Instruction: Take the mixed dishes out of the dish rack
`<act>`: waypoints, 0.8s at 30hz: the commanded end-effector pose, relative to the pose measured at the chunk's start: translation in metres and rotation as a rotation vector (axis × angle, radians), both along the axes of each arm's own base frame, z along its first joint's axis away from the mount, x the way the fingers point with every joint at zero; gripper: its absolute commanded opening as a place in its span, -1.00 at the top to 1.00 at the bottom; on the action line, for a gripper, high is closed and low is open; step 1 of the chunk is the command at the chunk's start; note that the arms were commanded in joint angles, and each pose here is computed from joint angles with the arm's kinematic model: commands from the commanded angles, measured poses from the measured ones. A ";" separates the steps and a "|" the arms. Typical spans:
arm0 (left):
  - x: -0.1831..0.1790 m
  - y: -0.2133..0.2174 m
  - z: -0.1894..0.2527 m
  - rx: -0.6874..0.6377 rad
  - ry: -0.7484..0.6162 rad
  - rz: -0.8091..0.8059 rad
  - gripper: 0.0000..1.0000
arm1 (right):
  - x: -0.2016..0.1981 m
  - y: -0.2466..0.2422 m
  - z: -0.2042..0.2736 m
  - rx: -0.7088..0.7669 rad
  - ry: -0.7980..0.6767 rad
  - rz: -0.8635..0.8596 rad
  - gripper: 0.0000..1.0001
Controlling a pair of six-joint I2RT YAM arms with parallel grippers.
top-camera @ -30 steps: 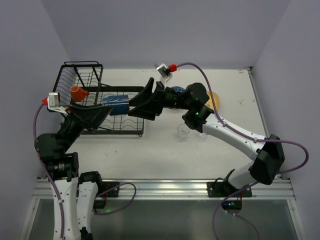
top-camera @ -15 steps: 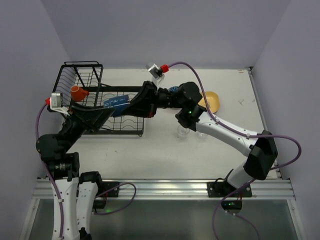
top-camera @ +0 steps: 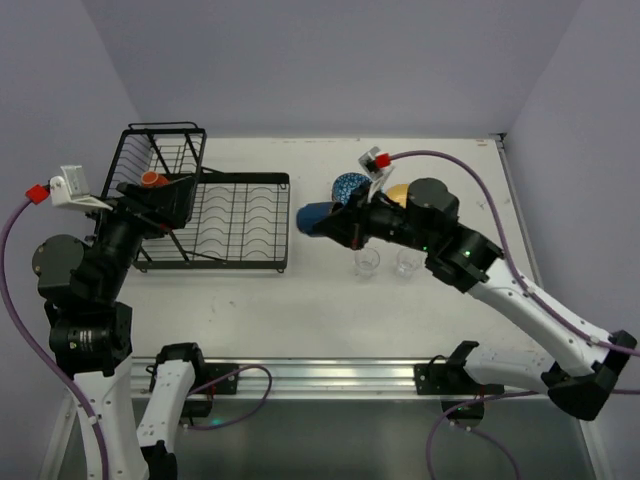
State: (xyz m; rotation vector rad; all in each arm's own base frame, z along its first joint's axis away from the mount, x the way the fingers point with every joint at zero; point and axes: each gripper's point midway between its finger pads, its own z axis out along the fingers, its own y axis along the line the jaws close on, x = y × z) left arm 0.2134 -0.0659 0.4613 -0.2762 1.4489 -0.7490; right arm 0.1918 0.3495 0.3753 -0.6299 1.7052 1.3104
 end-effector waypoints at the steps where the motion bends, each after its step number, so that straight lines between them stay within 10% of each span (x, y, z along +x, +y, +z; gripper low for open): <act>1: 0.001 0.041 -0.040 0.209 0.129 0.214 -1.00 | 0.046 -0.109 -0.064 -0.344 0.060 -0.430 1.00; 13: 0.010 0.021 -0.088 0.287 0.193 0.060 -1.00 | 0.079 -0.341 -0.167 -0.618 0.441 -1.199 1.00; 24: 0.001 0.019 -0.104 0.360 0.184 0.068 -1.00 | 0.106 -0.351 -0.256 -0.691 0.717 -1.196 1.00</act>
